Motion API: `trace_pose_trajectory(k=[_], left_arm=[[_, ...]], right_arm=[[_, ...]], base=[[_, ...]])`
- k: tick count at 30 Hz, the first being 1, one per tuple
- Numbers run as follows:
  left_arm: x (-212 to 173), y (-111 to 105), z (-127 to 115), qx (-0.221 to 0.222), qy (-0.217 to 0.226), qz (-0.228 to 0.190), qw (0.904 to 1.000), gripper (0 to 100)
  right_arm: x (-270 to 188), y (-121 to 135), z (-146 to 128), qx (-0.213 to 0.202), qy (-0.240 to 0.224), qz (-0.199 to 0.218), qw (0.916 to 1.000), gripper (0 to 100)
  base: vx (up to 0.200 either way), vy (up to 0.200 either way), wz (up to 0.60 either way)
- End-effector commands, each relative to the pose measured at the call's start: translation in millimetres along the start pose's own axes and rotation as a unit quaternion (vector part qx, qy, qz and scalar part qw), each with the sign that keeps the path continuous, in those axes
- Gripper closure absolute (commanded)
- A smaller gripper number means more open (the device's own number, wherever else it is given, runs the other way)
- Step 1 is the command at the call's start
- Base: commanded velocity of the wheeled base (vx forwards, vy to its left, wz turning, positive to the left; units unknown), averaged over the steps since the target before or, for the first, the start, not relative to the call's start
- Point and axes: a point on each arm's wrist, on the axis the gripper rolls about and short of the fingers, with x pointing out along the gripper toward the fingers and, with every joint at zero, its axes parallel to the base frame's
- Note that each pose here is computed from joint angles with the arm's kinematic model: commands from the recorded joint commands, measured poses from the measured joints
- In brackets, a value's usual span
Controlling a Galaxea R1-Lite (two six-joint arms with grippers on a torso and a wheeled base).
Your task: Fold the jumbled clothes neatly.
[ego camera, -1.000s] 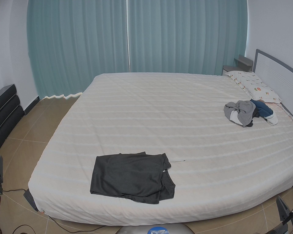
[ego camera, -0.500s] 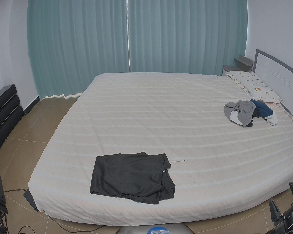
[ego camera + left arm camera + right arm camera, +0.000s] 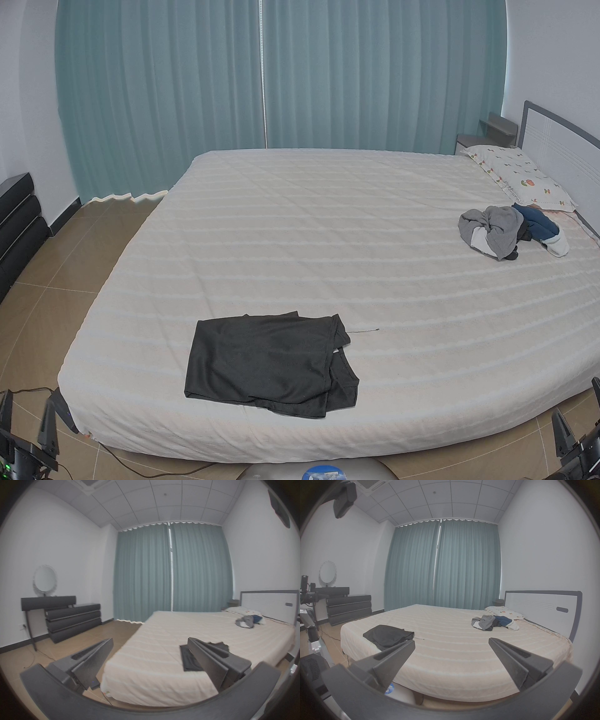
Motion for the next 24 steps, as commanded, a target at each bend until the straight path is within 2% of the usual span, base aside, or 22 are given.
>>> trace_pose_trajectory(k=[1,8,9,11,13,15,21,24], left_arm=[[1.6,-2.6,-6.7,-0.019,0.023,-0.054,0.9981,0],[1.6,-2.7,-6.7,0.006,0.022,-0.057,0.9981,0],[1.6,-2.4,-6.7,0.027,0.021,-0.052,0.9981,0],[1.6,-0.8,-6.7,0.057,0.02,-0.015,0.998,0],[1.5,1.4,-6.4,0.064,0.021,0.033,0.9972,0],[1.4,2.8,-6.2,0.067,0.021,0.063,0.9955,0],[1.0,4.9,-4.6,0.068,0.017,0.113,0.9911,0],[-1.9,5.2,11.4,0.056,-0.019,0.122,0.9908,0]], right_arm=[[-3.5,0.1,-6.2,0.032,-0.02,0.016,0.9992,0],[-3.5,0.0,-6.2,0.035,-0.019,0.012,0.9991,0],[-3.5,0.0,-6.2,0.031,-0.02,0.013,0.9992,0],[-3.6,-0.1,-5.8,0.028,-0.021,0.015,0.9993,0],[-3.5,0.0,-6.4,0.028,-0.019,0.016,0.9993,0],[-3.5,0.1,-6.4,0.028,-0.019,0.014,0.9993,0],[-3.5,0.0,-6.4,0.02,-0.019,0.013,0.9995,0],[-3.5,0.0,-6.4,0.02,-0.019,0.013,0.9995,0]], base=[[0.0,0.0,0.0],[0.0,0.0,0.0],[0.0,0.0,0.0],[0.0,0.0,0.0],[0.0,0.0,0.0],[0.0,0.0,0.0],[0.0,0.0,0.0],[0.0,0.0,0.0]])
